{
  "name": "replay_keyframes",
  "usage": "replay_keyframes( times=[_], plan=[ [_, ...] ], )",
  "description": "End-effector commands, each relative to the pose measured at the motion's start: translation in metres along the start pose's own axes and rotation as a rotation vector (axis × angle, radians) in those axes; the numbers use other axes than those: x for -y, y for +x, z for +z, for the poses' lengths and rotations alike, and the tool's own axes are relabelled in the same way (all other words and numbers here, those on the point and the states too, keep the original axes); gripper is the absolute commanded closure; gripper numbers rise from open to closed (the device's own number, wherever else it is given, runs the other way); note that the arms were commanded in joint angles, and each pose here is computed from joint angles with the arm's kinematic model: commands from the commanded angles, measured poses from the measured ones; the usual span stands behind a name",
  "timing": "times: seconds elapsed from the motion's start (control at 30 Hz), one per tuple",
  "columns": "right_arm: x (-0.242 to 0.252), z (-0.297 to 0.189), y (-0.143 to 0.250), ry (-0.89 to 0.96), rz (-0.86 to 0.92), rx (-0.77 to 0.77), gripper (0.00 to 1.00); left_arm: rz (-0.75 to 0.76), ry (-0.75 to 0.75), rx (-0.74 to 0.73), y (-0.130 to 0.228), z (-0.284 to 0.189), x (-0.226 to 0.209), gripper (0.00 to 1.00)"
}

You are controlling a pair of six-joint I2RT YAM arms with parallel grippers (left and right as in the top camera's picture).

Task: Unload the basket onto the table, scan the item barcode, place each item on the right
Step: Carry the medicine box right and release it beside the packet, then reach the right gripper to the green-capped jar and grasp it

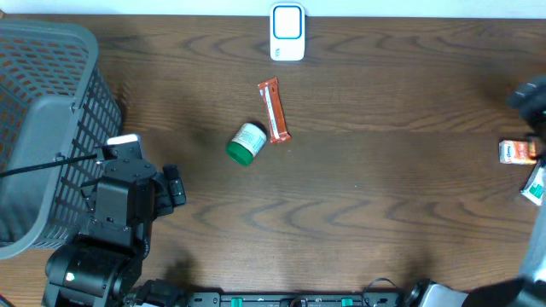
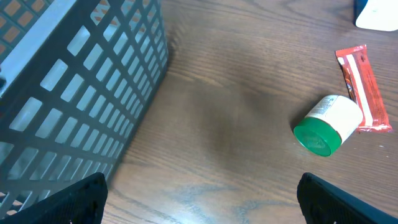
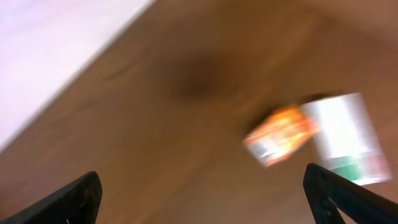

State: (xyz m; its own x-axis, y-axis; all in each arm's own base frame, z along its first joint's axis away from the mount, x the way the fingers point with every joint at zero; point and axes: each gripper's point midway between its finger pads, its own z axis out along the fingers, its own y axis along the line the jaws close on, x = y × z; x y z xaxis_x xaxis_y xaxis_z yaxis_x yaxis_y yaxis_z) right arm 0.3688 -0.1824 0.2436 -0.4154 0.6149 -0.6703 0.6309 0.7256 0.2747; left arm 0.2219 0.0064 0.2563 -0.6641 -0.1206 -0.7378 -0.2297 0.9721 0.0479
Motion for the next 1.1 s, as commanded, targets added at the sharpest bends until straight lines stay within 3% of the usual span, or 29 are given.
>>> replay_keyframes(
  times=[0.0,0.2,0.3,0.43,0.6,1.07],
  plan=[
    [-0.081,-0.01,0.058,-0.237,-0.024,-0.19,0.01,0.004,-0.008,0.014,-0.004,-0.003,-0.003,0.02],
    [-0.177,-0.036,0.173,-0.386,-0.315,-0.418,0.01,0.004,-0.008,0.014,-0.004,-0.003,-0.003,0.02],
    [-0.221,-0.047,0.229,-0.495,-0.554,-0.457,0.01,0.004,-0.008,0.014,-0.004,-0.003,-0.003,0.02],
    [-0.242,-0.036,0.288,-0.469,-0.839,-0.437,0.01,0.004,-0.008,0.014,-0.004,-0.003,-0.003,0.02],
    [-0.252,-0.032,0.357,-0.58,-1.084,-0.548,0.01,0.004,-0.008,0.014,-0.004,-0.003,-0.003,0.02],
    [-0.299,-0.051,0.389,-0.737,-1.204,-0.42,0.01,0.004,-0.008,0.014,-0.004,-0.003,-0.003,0.02]
  ],
)
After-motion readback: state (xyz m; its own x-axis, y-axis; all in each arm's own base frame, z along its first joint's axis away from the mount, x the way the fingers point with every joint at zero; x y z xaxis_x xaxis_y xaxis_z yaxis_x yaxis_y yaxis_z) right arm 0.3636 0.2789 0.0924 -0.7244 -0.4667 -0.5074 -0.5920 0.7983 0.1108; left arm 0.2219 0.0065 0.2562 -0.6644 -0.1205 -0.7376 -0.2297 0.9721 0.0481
